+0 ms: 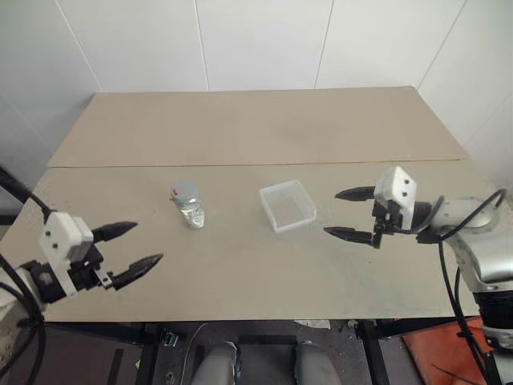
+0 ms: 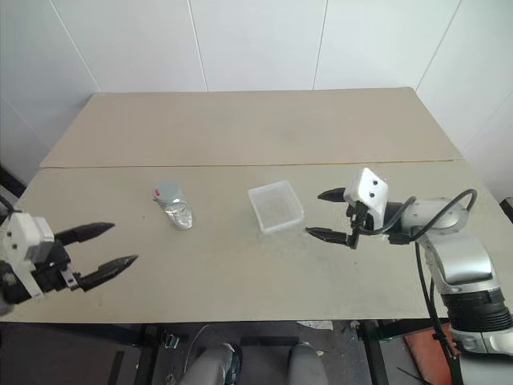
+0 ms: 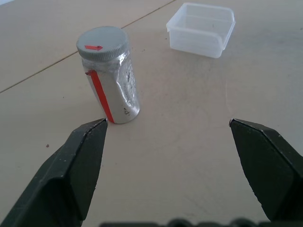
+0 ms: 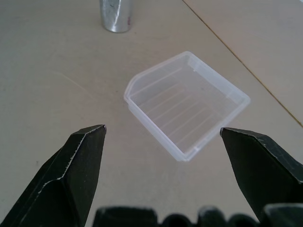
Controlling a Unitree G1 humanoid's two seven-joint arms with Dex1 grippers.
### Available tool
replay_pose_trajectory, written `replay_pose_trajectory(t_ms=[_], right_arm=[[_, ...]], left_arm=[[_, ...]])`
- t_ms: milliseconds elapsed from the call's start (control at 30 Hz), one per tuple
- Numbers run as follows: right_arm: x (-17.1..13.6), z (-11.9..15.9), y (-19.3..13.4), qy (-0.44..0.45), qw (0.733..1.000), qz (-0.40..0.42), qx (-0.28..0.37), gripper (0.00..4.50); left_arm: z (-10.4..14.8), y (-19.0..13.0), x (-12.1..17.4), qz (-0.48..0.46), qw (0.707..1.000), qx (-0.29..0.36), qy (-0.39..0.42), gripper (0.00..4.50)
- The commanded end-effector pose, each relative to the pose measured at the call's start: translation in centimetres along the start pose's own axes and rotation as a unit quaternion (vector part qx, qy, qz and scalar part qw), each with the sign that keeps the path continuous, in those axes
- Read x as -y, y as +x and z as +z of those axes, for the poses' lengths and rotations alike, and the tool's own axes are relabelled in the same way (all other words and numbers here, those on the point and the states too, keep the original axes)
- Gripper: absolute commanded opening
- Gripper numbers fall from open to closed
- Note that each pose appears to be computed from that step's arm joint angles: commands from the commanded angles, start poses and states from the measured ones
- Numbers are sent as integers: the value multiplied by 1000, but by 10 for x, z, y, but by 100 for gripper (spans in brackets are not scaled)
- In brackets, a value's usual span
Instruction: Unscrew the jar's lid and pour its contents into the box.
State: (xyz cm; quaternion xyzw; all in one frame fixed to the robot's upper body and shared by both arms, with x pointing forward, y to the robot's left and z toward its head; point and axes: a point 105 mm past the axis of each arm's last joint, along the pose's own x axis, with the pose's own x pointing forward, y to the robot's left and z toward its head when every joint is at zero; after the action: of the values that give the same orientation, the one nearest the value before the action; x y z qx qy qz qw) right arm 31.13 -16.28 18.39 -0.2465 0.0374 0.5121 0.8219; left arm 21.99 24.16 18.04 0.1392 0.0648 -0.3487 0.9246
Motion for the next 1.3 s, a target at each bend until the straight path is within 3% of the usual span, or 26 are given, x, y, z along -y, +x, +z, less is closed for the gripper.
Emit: replay_pose_trajectory(t_ms=[33,333,633,900,1300], right_arm=[[5,13,0,-31,999,-4,8,450],[17,15,-12,-44,999,-9,2,450],[27,23,-18,-61,998,-11,-3,450],[20,18,-22,-43,999,11,-16,450],[20,41,-31,-50,998,49,8,450]], left_arm=[[12,-3,-4,16,1000,14,22,448],[14,20,-3,37,998,40,16,448],[-7,32,-7,71,997,31,-3,448],[-18,69,6,89,994,63,-30,448],[-32,96,-9,130,989,63,-27,448]])
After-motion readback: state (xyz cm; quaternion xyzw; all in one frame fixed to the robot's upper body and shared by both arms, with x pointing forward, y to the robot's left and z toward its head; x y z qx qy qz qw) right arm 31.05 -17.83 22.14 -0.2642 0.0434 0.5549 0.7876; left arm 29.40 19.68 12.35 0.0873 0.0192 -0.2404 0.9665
